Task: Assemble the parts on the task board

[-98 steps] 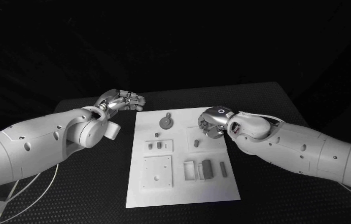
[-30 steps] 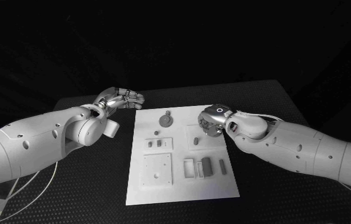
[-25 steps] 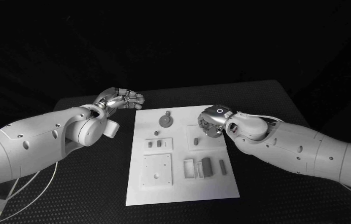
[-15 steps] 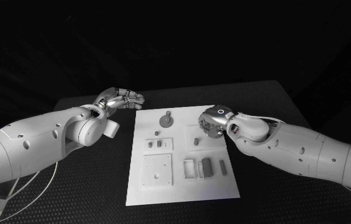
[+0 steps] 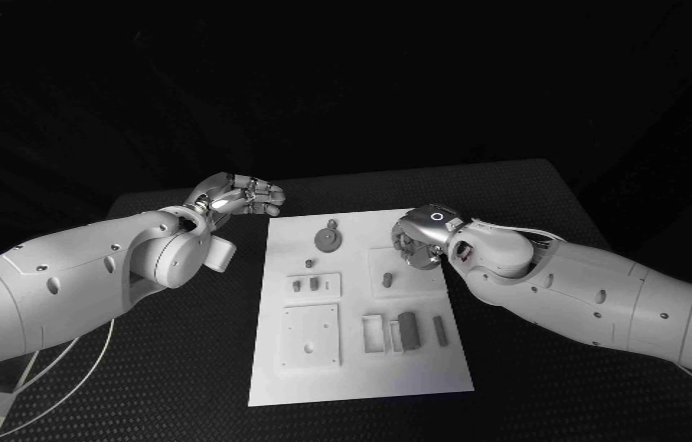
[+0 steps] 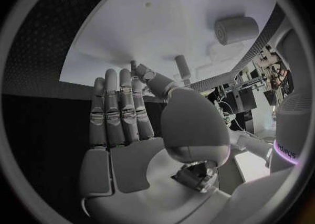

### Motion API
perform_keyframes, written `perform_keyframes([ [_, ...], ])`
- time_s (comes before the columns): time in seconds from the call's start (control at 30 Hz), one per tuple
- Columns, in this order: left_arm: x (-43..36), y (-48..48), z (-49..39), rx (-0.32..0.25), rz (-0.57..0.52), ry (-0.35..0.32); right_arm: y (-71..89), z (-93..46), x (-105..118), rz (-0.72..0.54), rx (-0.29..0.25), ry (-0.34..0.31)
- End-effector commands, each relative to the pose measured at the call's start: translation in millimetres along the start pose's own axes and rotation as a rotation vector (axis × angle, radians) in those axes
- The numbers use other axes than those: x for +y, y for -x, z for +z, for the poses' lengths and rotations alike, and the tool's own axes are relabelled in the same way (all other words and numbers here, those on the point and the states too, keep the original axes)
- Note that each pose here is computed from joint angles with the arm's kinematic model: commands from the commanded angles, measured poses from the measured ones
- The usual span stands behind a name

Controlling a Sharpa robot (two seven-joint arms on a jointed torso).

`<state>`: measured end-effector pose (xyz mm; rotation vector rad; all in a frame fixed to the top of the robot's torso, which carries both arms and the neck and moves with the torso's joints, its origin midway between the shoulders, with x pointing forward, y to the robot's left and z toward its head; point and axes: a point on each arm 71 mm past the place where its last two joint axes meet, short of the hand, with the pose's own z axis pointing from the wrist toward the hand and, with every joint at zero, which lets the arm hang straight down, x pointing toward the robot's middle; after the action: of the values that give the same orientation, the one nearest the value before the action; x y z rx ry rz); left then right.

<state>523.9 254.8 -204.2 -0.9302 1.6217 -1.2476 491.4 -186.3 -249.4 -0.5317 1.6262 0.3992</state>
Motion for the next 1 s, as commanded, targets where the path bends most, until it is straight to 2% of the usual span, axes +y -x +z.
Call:
perform_keyframes([
  [0.03, -1.3, -1.3, 0.5, 0.008, -0.008, -0.010, 3.4, -0.7, -1, 0.018, -0.002, -0.008],
  [0.27, -1.1, -0.8, 0.4, 0.007, -0.008, -0.009, 18.9, -2.7, -2, 0.057, 0.004, -0.011],
  [0.53, -1.2, -0.7, 0.2, 0.007, -0.008, -0.009, 38.8, -5.9, 7, 0.100, -0.038, 0.011],
  [0.8, -1.3, -0.4, 0.7, 0.003, -0.007, -0.011, 54.1, -5.0, 38, 0.166, -0.117, 0.102],
  [1.0, -1.1, 1.7, 1.0, -0.007, -0.004, -0.013, 61.9, -1.1, 68, 0.179, -0.151, 0.184],
])
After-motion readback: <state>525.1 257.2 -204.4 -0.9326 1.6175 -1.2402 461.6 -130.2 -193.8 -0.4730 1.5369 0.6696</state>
